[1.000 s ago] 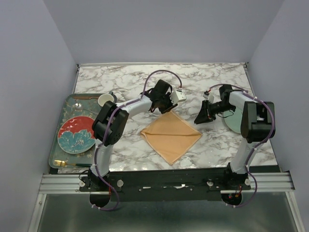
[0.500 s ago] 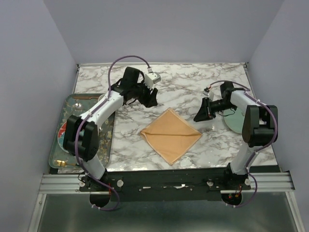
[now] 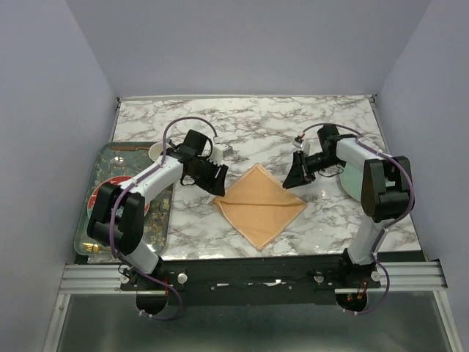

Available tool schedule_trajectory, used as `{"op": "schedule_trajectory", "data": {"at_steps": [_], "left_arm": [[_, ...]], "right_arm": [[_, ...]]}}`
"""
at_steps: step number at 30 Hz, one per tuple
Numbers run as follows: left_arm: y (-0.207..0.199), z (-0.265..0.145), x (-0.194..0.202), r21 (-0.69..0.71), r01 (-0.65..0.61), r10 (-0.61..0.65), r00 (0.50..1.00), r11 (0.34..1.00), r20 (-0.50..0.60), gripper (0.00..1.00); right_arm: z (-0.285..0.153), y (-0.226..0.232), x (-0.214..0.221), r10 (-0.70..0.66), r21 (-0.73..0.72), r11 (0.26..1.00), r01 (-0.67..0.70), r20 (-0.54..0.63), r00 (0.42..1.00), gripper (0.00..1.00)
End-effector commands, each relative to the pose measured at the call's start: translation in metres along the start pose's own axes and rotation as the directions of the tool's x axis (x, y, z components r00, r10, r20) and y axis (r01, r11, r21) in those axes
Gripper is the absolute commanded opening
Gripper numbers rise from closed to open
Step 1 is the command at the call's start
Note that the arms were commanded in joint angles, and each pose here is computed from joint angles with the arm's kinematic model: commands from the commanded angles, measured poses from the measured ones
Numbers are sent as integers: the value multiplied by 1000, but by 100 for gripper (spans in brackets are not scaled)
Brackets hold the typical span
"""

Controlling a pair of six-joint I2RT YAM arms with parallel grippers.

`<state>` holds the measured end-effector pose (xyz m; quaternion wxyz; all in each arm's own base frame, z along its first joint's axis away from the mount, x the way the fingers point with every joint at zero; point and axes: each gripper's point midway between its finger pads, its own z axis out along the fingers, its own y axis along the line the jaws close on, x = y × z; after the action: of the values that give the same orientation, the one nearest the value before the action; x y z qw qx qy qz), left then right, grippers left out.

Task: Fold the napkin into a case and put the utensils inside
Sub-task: Fold the top corner of the square-folded napkin at the center of the board, then smooth out the upper triangle-folded napkin at the center of the board.

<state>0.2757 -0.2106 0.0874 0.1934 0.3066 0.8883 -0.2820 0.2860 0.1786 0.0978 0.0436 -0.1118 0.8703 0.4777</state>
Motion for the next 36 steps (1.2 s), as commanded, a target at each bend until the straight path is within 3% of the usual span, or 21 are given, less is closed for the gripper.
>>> {"op": "schedule_trajectory", "data": {"at_steps": [1,16,22,26,28,36], "left_arm": [[10,3,22,-38,7,-10,997,999,-73,57],[27,21,37,-32,35,-39,989,999,-145,20],[33,22,54,-27,29,-34,979,999,-200,11],[35,23,57,-26,18,-23,977,999,-212,11],[35,24,58,-26,16,-22,976,1000,-219,23],[34,5,34,-24,40,-42,991,999,-130,45]], "right_arm": [[15,-23,2,38,55,998,-37,-25,999,34],[25,-64,13,71,212,976,-52,-85,994,34],[26,-76,15,89,260,964,-61,-98,991,34],[26,-79,16,89,284,957,-56,-107,990,34],[25,-80,17,89,290,956,-54,-110,990,34],[14,-56,6,27,254,967,-5,-85,996,34]]}}
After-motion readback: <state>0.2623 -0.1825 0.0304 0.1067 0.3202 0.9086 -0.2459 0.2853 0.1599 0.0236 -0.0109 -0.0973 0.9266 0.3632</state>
